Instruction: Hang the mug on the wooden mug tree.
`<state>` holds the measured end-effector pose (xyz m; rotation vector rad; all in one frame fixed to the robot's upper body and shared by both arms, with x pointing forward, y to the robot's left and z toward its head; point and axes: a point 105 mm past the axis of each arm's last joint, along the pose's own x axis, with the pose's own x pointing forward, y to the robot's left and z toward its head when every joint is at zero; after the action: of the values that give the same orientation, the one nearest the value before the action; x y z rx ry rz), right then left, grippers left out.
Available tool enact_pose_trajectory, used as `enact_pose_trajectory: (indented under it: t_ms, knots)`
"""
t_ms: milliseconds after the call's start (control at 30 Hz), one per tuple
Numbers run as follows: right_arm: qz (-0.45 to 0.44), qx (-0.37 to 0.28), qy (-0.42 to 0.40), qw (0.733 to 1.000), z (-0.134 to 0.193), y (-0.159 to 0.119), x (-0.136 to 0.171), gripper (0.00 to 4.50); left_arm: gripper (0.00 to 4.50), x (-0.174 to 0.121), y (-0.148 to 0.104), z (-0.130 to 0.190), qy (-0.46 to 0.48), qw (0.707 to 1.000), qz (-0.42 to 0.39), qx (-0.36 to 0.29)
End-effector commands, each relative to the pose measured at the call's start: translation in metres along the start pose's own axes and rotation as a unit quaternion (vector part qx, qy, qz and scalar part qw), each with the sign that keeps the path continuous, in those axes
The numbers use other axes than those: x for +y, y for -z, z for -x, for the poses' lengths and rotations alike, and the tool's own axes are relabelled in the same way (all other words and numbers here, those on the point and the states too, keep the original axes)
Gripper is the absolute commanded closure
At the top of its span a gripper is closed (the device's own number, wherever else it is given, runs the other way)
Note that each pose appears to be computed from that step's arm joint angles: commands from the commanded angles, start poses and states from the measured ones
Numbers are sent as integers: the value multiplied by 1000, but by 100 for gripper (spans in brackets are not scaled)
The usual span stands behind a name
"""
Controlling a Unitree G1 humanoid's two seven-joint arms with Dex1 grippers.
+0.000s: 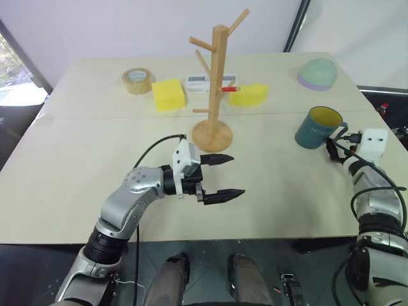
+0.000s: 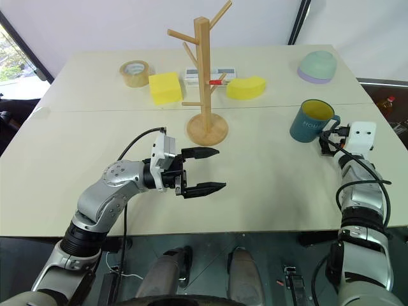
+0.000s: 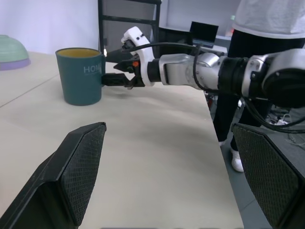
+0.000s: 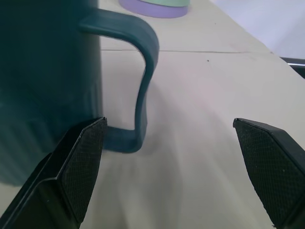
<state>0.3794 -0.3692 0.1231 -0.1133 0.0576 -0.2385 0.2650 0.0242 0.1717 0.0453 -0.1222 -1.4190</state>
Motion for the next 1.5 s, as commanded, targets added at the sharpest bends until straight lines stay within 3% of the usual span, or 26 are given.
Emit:
enact_pose_trajectory:
  t_ms: [33,100,200,400,433,600,700,833,967,1067,1267,1500]
  knots:
    - [12,-25,7,1000,-6,-18,-8,9,0,-2,-10,1,1,1000,-17,-11]
    - [12,-27,2,1000,-9,-20,-6,9,0,-2,-10,1,-3,1000,-18,-10]
    - [12,-33,-10,999,-12,-23,-3,92,0,-1,-10,3,-8,1000,-19,-9]
    - [4,-45,-33,998,-16,-28,4,413,0,2,-8,6,-17,1000,-18,-6]
    - [3,-47,-35,998,-16,-29,4,445,0,2,-8,7,-18,1000,-19,-6]
    - [9,-64,-46,997,-14,-36,7,445,0,7,-8,11,-33,999,-23,-3]
    - [67,-94,-99,988,-9,-54,27,445,0,20,-7,22,-66,997,-29,1]
    - [138,-165,-247,945,29,-102,88,445,0,46,0,53,-137,990,-40,21]
    - [191,-185,-388,882,78,-140,149,445,0,66,-2,80,-185,982,-42,16]
    - [217,-190,-441,850,97,-161,178,445,0,71,-12,91,-191,981,-47,0]
    - [280,-172,-457,826,91,-178,201,445,0,64,-44,103,-172,983,-34,-61]
    - [295,-162,-452,826,73,-189,208,445,0,53,-52,106,-163,984,-29,-61]
